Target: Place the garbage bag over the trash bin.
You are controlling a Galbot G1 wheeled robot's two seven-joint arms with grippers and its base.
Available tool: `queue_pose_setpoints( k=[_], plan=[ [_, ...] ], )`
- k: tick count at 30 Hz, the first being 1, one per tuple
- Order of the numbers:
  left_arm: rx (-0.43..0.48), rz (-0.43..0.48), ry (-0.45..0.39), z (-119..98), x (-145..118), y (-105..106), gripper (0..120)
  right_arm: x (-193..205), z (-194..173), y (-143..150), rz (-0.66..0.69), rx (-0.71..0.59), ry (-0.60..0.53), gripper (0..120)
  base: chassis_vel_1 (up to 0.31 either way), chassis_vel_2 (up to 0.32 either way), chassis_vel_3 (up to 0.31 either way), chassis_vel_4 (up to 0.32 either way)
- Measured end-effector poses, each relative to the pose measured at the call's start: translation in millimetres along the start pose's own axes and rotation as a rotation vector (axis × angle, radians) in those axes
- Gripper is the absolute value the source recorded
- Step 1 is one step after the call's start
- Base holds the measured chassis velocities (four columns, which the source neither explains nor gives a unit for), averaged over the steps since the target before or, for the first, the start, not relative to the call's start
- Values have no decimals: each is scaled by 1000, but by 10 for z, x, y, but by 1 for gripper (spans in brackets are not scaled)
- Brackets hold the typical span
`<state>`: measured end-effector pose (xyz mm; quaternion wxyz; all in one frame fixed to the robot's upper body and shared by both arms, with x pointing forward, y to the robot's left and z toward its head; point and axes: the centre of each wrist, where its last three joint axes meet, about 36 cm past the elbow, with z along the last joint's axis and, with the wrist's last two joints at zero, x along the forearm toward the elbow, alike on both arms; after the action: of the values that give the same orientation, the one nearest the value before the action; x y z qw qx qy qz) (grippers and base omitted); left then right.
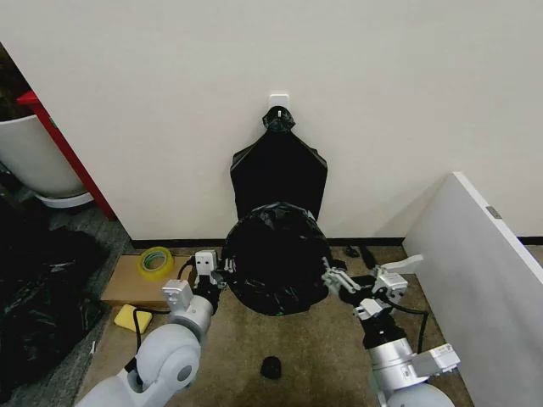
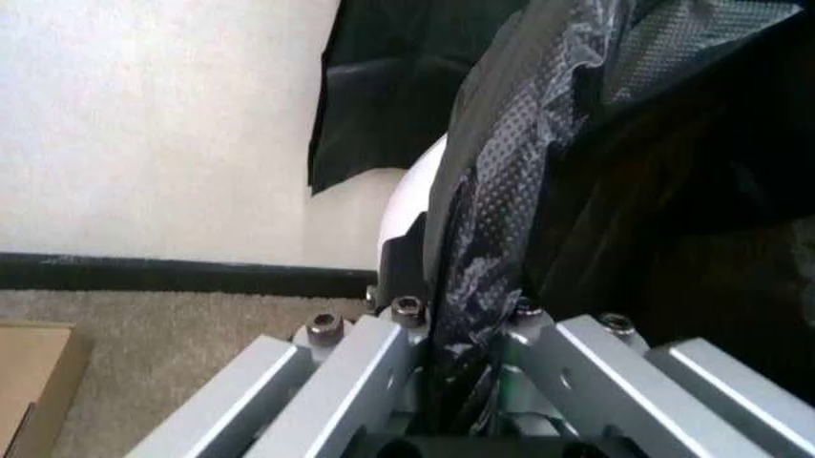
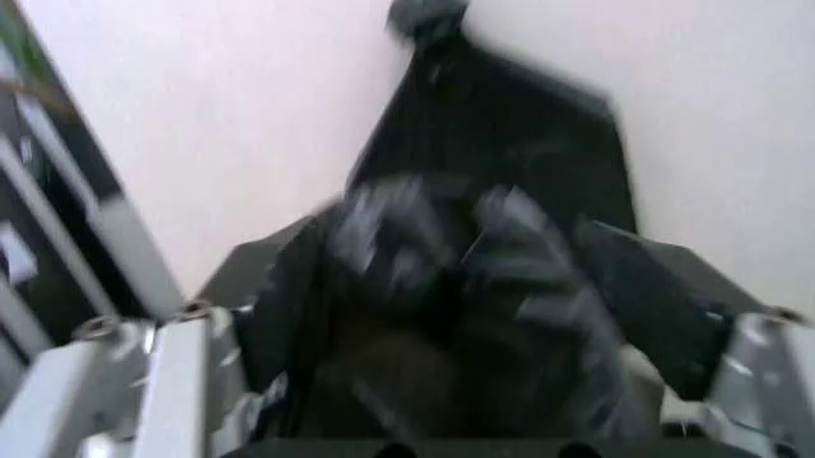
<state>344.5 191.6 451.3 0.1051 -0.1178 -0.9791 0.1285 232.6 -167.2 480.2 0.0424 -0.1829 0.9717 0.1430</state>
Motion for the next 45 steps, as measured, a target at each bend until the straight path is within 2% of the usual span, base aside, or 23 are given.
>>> queue_pose_setpoints(
  k=[3, 4, 7, 14, 18, 24, 31, 40, 45],
  plan=[
    [-6, 6, -6, 1, -55, 3, 0, -31, -59, 151, 9, 8, 136, 59, 0, 0, 0, 0],
    [-6, 6, -6, 1, -55, 3, 0, -31, -59, 151, 9, 8, 136, 59, 0, 0, 0, 0],
    [-16, 12, -13, 2, -87, 10, 0, -160, -102, 255, 3, -4, 233, 46, 0, 0, 0, 0],
    [-33, 29, -29, 61, -112, 0, 0, -553, -69, 376, 19, 23, 289, 22, 0, 0, 0, 0],
    [-26, 43, -15, 192, -67, -124, 0, -797, 26, 472, 89, 107, 337, 3, 0, 0, 0, 0],
    [-32, 11, 7, 348, 34, -243, 0, -962, 223, 524, 197, 231, 415, 0, 0, 0, 0, 0],
    [-38, -6, 0, 357, 142, -314, 0, -1162, 483, 525, 295, 351, 473, 0, 0, 0, 0, 0],
    [-52, -2, -3, 344, 189, -321, 0, -1409, 677, 400, 360, 404, 480, 0, 0, 0, 0, 0],
    [-70, -5, -1, 370, 164, -304, 0, -1546, 704, 195, 410, 417, 489, 0, 0, 0, 0, 0]
  ],
)
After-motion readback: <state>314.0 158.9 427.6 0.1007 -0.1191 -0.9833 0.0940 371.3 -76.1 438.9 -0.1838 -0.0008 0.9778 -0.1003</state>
